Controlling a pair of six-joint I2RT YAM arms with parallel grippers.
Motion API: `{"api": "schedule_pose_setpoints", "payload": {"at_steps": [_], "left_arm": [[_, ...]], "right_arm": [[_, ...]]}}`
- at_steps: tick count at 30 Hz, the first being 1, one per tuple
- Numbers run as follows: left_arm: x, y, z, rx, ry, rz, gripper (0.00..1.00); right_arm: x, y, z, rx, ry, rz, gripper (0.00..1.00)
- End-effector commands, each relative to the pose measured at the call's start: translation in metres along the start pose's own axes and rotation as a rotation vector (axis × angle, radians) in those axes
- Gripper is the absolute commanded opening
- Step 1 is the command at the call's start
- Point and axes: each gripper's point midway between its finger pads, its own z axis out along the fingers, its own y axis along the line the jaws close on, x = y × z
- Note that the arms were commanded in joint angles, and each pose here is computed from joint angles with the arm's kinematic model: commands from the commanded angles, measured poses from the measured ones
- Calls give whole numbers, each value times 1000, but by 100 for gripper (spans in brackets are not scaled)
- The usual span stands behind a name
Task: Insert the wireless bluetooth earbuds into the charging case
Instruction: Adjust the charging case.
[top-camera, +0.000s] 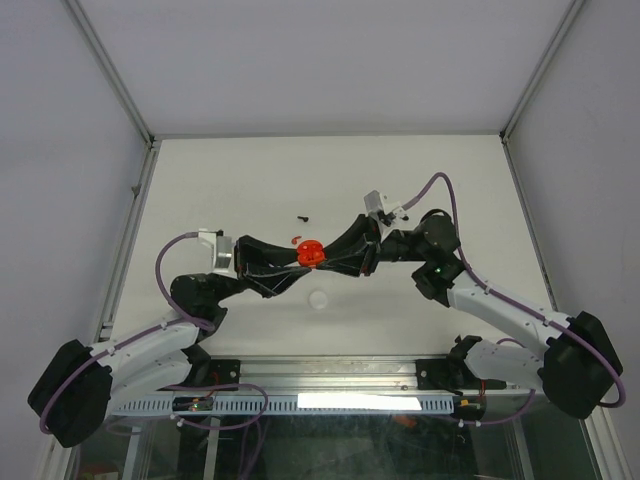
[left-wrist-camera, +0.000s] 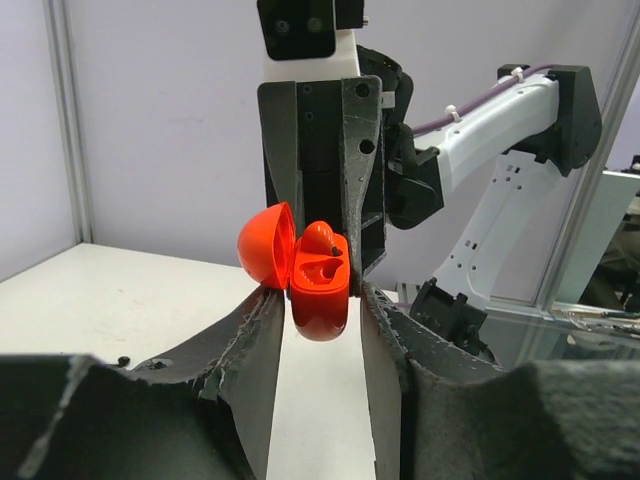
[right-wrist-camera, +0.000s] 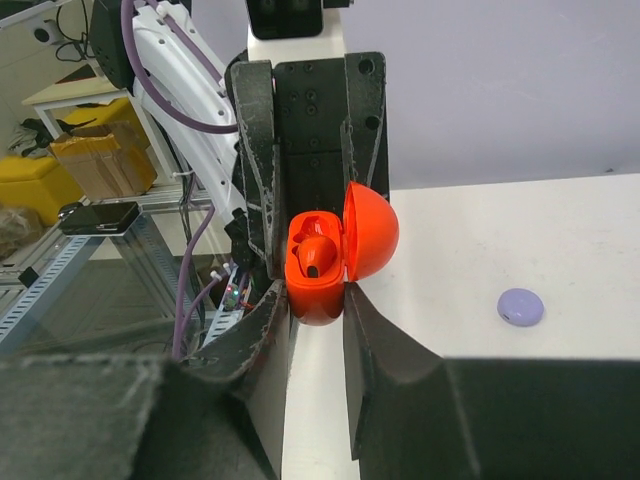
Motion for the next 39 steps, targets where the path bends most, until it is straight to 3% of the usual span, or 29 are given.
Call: {"api": "schedule_pose_setpoints", "payload": {"at_steps": [1,6,9,12,16,23,27,32,39], "left_arm": [[-5,2,-4,-36,-29,26,36],[-6,2,-2,-37,-33,20,29],[-5,2,0,-28,-23,10,19],[-2,2,2,-16,-21,-4,11],[-5,0,3,-6,-46,-16,6],[-10,0,5,3,-74,-16,3],[-10,-1,5,2,-77,-18,3],[-8,-1,4,-3,-77,-17,4],[-2,7,-4,-72,-36,3,31]], "right_arm": [[-7,4,-5,2,-7,-40,0],[-5,3,-5,0,-7,-32,0],[-7,5,-4,-10,-15,-26,0],[-6,5,-2,-15,-18,-14,10],[-4,4,0,-10,-24,-7,25],[-2,4,4,-6,-33,8,33],[-4,4,4,-6,-40,6,33],[-3,4,3,-1,-34,2,23],[-1,-4,-8,53,-25,-16,10]]}}
